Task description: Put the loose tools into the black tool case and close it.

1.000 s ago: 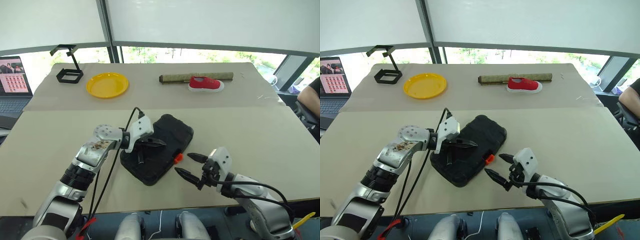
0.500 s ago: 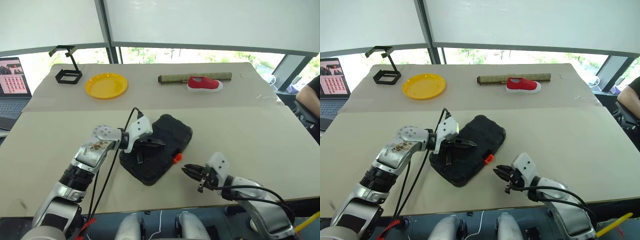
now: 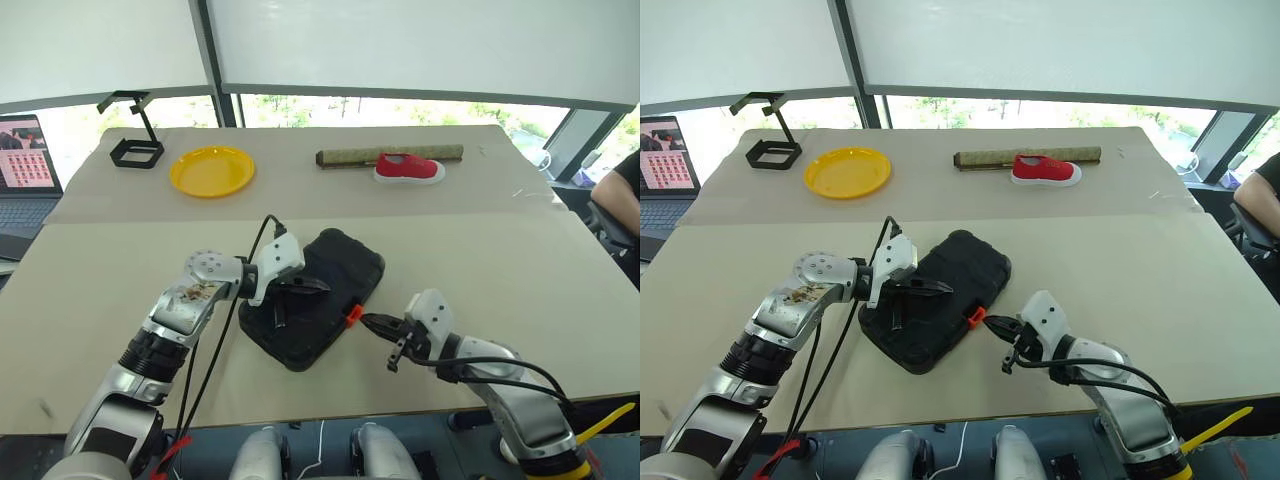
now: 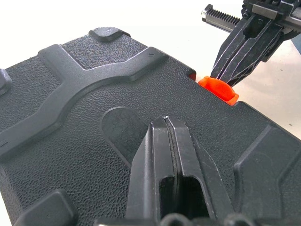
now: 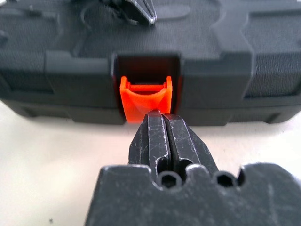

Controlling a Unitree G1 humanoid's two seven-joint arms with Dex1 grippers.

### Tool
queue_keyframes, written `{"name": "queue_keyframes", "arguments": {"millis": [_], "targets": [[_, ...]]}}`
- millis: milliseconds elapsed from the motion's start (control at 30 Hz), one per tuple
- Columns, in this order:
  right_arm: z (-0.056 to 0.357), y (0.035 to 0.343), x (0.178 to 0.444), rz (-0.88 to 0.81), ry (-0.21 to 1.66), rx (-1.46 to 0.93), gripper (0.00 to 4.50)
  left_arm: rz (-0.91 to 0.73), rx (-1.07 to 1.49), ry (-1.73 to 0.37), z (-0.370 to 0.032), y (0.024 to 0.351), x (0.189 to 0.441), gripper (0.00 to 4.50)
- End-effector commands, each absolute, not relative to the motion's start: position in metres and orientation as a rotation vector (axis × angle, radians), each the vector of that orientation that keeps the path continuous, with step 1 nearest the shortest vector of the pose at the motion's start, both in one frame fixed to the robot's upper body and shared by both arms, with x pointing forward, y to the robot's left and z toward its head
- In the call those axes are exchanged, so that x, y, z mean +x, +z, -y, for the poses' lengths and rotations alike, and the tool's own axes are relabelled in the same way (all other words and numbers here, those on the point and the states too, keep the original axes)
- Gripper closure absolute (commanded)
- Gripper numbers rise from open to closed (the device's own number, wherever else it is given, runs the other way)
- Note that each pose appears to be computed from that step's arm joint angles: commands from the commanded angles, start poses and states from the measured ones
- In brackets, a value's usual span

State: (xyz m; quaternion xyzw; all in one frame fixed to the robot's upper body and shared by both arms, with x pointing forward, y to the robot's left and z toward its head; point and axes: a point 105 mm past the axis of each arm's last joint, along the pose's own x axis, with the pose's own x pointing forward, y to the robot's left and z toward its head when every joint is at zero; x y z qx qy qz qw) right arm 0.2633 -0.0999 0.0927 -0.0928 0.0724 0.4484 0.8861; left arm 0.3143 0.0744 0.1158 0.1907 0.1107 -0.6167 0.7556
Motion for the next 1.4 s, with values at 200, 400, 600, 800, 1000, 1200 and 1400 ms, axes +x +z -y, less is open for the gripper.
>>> {"name": "queue_keyframes", "arguments": {"millis": [200,400,600,800,1000,1200,1400], "targets": [[0.083,0.114,0.262,-0.073,0.982,-0.163,4.49,-0.480,0.404,-1.307,-0.091,0.062,0.308,4.50],[0.092,0.107,0.257,-0.117,0.979,-0.175,4.49,-0.483,0.404,-1.302,-0.092,0.062,0.308,4.50],[0.098,0.097,0.251,-0.192,0.991,-0.170,4.49,-0.489,0.406,-1.303,-0.094,0.062,0.308,4.50],[0.086,0.093,0.257,-0.188,1.011,-0.158,4.49,-0.495,0.407,-1.306,-0.094,0.062,0.308,4.50],[0.080,0.094,0.268,-0.164,1.023,-0.172,4.49,-0.502,0.411,-1.303,-0.095,0.062,0.308,4.50],[0.073,0.100,0.276,-0.123,1.033,-0.175,4.49,-0.512,0.408,-1.300,-0.095,0.062,0.308,4.50],[0.068,0.112,0.279,-0.077,1.047,-0.182,4.49,-0.556,0.414,-1.297,-0.099,0.056,0.304,4.50]]}}
